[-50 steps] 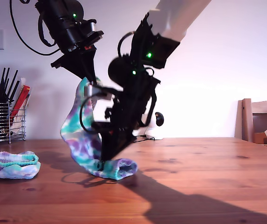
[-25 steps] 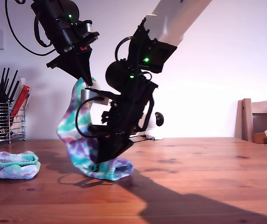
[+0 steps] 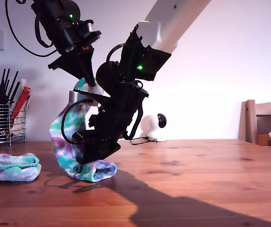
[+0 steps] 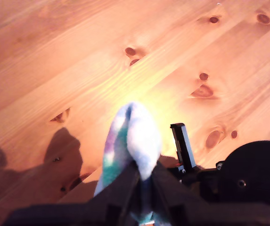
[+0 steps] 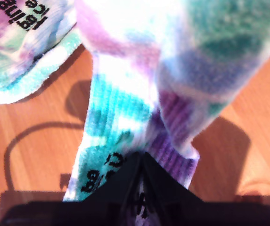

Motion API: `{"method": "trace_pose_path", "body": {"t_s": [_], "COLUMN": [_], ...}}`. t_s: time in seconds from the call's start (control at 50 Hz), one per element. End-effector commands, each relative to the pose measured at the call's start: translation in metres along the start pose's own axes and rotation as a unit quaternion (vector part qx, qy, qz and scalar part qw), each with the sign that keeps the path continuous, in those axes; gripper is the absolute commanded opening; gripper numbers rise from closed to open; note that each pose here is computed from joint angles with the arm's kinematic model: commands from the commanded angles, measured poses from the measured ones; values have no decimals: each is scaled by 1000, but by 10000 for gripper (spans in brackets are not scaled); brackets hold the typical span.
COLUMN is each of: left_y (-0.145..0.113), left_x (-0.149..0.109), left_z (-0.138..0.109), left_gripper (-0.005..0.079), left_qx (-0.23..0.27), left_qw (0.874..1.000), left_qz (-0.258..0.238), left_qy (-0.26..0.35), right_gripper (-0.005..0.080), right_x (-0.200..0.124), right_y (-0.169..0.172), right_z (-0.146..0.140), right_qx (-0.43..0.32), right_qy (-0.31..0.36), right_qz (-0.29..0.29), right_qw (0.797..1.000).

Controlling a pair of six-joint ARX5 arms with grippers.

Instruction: Fold the socks in front of you. After folding them, place them to the left side.

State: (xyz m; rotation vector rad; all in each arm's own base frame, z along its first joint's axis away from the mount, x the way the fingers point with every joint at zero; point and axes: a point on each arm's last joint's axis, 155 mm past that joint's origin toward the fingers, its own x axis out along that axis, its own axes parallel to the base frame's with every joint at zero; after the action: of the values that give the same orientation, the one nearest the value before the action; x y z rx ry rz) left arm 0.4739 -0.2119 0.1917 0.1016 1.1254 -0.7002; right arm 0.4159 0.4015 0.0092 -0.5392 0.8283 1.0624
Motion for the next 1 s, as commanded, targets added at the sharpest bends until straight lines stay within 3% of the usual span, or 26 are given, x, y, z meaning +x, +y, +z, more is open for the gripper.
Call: {"method": "trace_pose_path", "body": {"t_s": [0.0,0.6,0.98], "left_y": [-5,5,-20], "left_x": [-7,-7,0], "left_z": [3,1,2], "left_gripper": [-19,-19,-19], "left_qx": [4,2,5], "left_qw": [1000,1000,1000], "left_qz": [-1,26,2], "left_qy": [-9,-3,1], "right_gripper": [-12,-13,-13], "right_x": [29,7,3], "right_y": [5,3,-7], "right_z": [-33,-22,-30], "right_qx": [22,49,66], "right_qy": [37,53,57], "right_qz": [10,28,35], "right_qw": [999,997,996]}}
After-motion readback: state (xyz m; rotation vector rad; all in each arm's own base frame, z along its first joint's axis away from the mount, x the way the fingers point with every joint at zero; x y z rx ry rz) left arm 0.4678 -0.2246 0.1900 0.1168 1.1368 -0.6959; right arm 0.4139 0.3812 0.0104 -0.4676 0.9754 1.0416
